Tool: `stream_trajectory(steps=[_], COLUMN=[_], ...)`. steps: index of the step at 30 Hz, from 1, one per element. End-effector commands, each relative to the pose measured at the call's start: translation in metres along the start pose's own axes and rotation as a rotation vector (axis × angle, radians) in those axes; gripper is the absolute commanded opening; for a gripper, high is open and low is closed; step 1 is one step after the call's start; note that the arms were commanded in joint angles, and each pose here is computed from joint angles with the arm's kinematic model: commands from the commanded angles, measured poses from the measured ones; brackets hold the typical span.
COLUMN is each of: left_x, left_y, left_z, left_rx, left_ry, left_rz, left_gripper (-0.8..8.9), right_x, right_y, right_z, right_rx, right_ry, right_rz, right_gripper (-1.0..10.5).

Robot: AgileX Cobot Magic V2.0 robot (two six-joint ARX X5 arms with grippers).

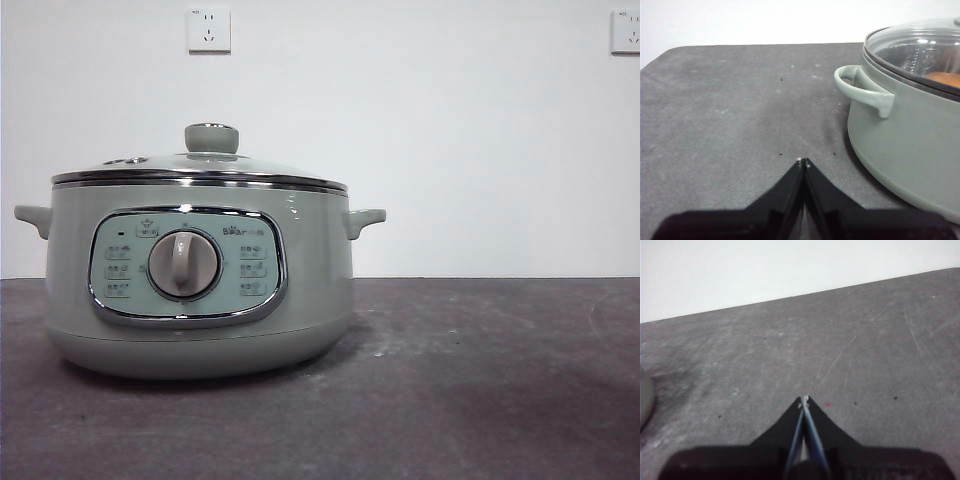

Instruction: Pick up the potato,open the lid,put the potato in the pot,close the lid

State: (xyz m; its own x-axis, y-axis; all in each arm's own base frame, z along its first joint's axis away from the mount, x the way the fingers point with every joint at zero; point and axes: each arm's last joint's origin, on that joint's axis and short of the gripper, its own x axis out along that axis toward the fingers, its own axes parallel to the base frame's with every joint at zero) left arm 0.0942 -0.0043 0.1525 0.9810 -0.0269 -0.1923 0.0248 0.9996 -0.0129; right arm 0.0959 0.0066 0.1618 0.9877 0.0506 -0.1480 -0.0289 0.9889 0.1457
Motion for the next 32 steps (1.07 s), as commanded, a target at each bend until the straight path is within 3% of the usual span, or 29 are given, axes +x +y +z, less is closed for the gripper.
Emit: stream_trajectory(steps=[1, 6, 9, 32], left_x=[0.0014, 0.0014, 0.0014, 0.0014], left_y=[0.0003, 0.0003, 0.0003, 0.0003], left_z=[-0.0041, -0.0041, -0.0041, -0.0041], left_rx=[0.008, 0.008, 0.008, 0.008], left_ry=[0.009, 0.009, 0.009, 0.009], left_rz=[0.001, 0.001, 0.001, 0.001], left_gripper=[-0.03, -0.03, -0.03, -0.03], right_x=[0.0019, 0.0020, 0.0019, 0.0021], right_y=[-0.0012, -0.0020, -0.0020, -0.0022], right_z=[-0.0075, -0.0128, -0.0129, -0.0128], right_rx=[0.034, 0.034, 0.087, 0.084], right_ry=[0.000, 0.020, 0.021, 0.022], right_rz=[0.001, -0.003, -0.005, -0.012], right_gripper=[-0.2, -0.2, -0.2, -0.2])
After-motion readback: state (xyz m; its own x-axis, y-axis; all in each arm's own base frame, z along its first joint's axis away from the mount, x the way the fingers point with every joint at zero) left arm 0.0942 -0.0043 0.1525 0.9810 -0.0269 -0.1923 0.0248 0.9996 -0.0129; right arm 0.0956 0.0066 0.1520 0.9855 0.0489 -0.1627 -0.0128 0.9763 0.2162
